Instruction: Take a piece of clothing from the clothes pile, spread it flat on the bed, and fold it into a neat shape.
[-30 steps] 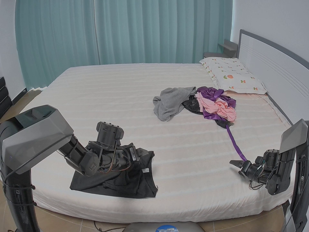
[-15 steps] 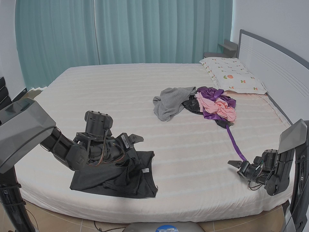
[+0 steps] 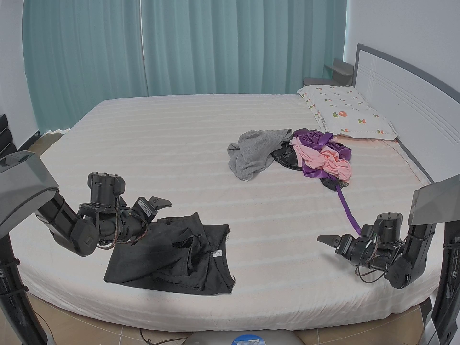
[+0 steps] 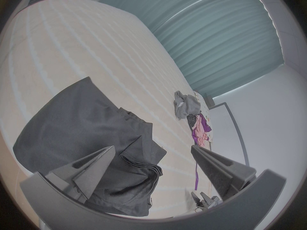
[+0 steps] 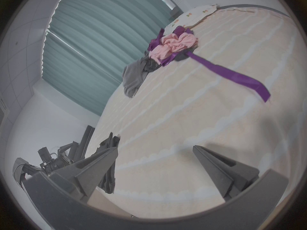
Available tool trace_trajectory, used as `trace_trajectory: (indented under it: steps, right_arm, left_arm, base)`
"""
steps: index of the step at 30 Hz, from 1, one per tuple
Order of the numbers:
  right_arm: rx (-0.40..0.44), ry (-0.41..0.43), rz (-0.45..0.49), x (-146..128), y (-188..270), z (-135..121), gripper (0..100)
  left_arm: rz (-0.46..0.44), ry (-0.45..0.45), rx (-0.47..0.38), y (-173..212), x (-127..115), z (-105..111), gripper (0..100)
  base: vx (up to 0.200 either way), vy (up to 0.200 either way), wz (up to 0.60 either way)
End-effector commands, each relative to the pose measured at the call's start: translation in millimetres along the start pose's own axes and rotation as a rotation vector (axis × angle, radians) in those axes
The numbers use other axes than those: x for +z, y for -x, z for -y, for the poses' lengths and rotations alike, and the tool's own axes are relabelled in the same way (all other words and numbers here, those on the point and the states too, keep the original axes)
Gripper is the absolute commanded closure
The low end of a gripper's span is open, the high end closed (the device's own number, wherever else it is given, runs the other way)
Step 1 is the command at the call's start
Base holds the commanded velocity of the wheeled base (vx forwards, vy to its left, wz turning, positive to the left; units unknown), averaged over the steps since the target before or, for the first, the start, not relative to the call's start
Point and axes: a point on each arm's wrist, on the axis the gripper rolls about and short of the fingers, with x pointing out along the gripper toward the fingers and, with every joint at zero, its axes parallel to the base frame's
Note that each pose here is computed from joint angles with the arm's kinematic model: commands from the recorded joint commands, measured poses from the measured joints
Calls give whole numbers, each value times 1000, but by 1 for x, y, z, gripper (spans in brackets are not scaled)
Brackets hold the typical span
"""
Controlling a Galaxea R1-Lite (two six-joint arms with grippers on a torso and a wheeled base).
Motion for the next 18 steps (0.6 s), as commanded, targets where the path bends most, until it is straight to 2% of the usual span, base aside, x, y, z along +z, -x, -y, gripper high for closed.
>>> trace_trajectory:
  steps: [1,5,12,18]
  right_arm:
    - [110,89,15,10,-4,-67,0]
    - [122,125,-26,0,-17,-91,0]
    - [94,145,-72,0,-37,-113,0]
    - [111,166,-92,-1,-47,-133,0]
  left_arm:
    - [-25,102,-9,10,0,-24,0]
    - [-24,132,-26,16,5,-32,0]
    - [-46,163,-37,18,10,-48,0]
    - [-45,168,-34,16,12,-53,0]
  base:
    - [0,200,0]
    - [0,200,0]
    - [0,200,0]
    - [0,200,0]
